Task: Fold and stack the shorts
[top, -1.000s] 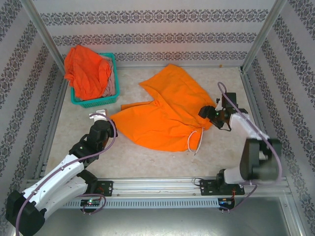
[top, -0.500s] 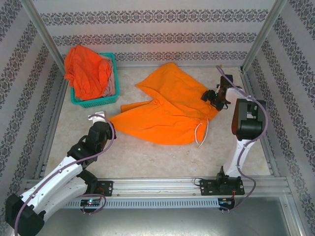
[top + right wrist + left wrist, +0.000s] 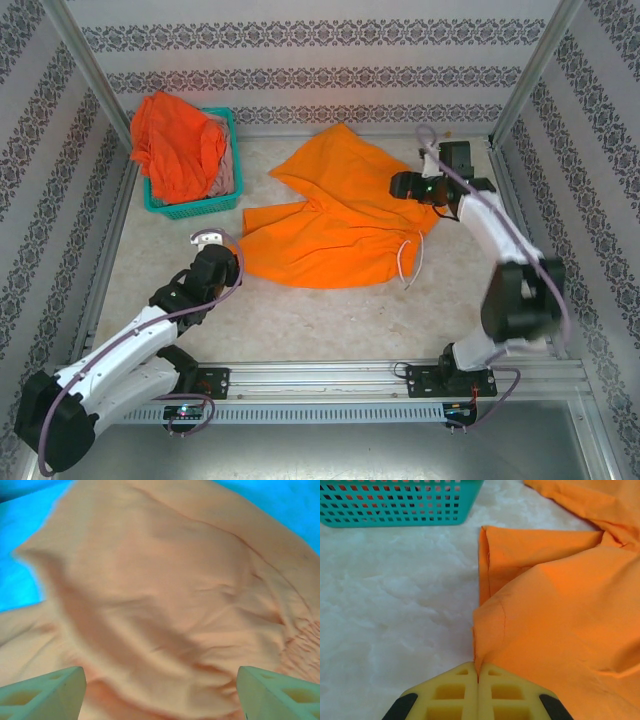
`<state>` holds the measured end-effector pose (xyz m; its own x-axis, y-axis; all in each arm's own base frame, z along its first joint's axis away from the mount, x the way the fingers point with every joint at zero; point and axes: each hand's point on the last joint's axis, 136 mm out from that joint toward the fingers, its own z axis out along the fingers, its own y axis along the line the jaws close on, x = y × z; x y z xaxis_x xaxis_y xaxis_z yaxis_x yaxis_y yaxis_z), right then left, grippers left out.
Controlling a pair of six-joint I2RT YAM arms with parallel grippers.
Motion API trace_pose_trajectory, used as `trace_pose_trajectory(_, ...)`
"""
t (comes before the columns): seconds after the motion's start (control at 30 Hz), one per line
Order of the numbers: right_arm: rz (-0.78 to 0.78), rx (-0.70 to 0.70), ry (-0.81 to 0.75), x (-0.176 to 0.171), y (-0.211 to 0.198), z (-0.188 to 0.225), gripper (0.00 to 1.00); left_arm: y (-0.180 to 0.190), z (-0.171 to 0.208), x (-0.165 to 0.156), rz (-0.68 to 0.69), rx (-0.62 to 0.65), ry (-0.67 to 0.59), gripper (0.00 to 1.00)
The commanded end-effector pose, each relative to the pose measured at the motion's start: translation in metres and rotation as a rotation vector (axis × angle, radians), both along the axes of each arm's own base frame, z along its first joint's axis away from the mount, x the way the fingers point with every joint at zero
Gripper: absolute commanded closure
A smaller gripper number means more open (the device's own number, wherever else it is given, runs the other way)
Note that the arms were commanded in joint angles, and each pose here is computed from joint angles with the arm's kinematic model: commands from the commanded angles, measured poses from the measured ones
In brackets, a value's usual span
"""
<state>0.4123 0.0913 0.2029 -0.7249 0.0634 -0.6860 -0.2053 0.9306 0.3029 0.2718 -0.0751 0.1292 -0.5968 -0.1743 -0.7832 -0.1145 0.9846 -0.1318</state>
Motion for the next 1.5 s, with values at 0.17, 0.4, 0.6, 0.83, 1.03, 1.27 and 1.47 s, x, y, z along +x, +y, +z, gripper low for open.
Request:
trace_pose_trajectory(0.17, 0.569, -0.533, -0.165, -0.118, 0.047, -0.033, 0.28, -0.003, 0.027, 0.013, 0.003, -0.031, -0.081, 1.00)
trace_pose_trajectory(0.4, 0.736, -0.832, 0.007, -0.167, 0.024, -0.112, 0.35, -0.004, 0.026, 0.013, -0.002, -0.030, -0.083, 1.00)
trace_pose_trajectory(0.6, 0.777, -1.030, 0.108, -0.167, 0.002, -0.149, 0.38, -0.003, 0.027, 0.013, -0.001, -0.026, -0.088, 1.00)
trace_pose_trajectory(0.83, 0.758, -1.151, 0.171, -0.148, -0.015, -0.170, 0.36, 0.000, 0.026, 0.013, 0.004, -0.019, -0.091, 1.00)
trace_pose_trajectory(1.03, 0.767, -1.177, 0.236, -0.146, -0.020, -0.189, 0.54, 0.004, 0.029, 0.018, 0.023, -0.021, -0.114, 1.00)
trace_pose_trajectory(1.27, 0.738, -1.144, 0.135, -0.141, -0.008, -0.165, 0.93, 0.013, 0.075, 0.028, 0.030, 0.020, -0.190, 1.00)
trace_pose_trajectory(1.47, 0.740, -1.018, 0.009, -0.157, 0.014, -0.123, 1.00, 0.021, 0.136, 0.032, 0.021, 0.076, -0.268, 1.00)
